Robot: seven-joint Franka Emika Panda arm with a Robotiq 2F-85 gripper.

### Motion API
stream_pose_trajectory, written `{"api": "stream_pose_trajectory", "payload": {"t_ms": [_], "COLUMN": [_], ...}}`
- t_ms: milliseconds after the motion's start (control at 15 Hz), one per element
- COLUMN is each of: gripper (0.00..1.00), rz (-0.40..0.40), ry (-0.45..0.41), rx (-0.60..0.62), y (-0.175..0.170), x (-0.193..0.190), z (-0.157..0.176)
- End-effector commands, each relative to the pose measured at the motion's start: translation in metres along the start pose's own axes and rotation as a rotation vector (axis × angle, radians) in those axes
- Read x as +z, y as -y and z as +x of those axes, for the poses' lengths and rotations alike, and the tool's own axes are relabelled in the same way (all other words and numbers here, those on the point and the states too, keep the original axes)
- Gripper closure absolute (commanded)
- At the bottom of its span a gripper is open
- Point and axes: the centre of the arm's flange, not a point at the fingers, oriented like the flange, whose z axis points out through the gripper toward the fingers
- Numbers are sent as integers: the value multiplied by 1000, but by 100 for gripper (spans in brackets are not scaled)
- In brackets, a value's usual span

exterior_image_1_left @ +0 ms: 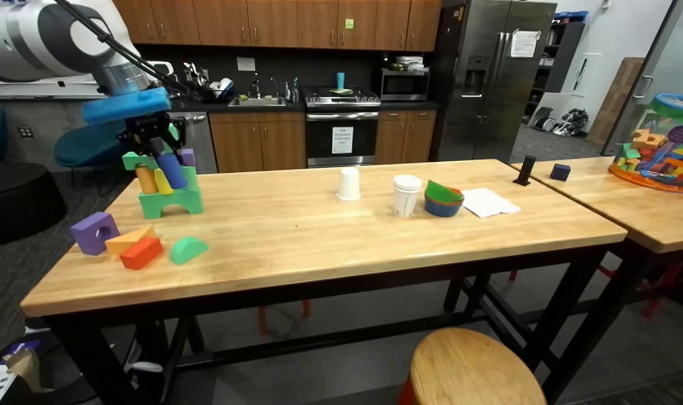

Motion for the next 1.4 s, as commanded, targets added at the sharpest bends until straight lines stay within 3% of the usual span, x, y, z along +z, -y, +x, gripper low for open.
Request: {"api": "stream_pose_trajectory", "payload": {"t_ms": [0, 400, 467, 533, 800, 867, 1133, 1333], "gripper": [86, 86, 86, 61, 61, 86, 86, 86], "rz": [-37, 27, 5, 10, 11, 11, -24, 18], "ry": [-59, -184, -137, -143, -140, -139, -77, -72], "rx": [-177, -468, -386, -396, -388, -388, -156, -254], "y": [-2, 9, 9, 10, 10, 10, 1, 2], "x": [-10, -13, -7, -7, -5, -5, 14, 18], "z": [-5, 3, 10, 10, 10, 10, -7, -16]}}
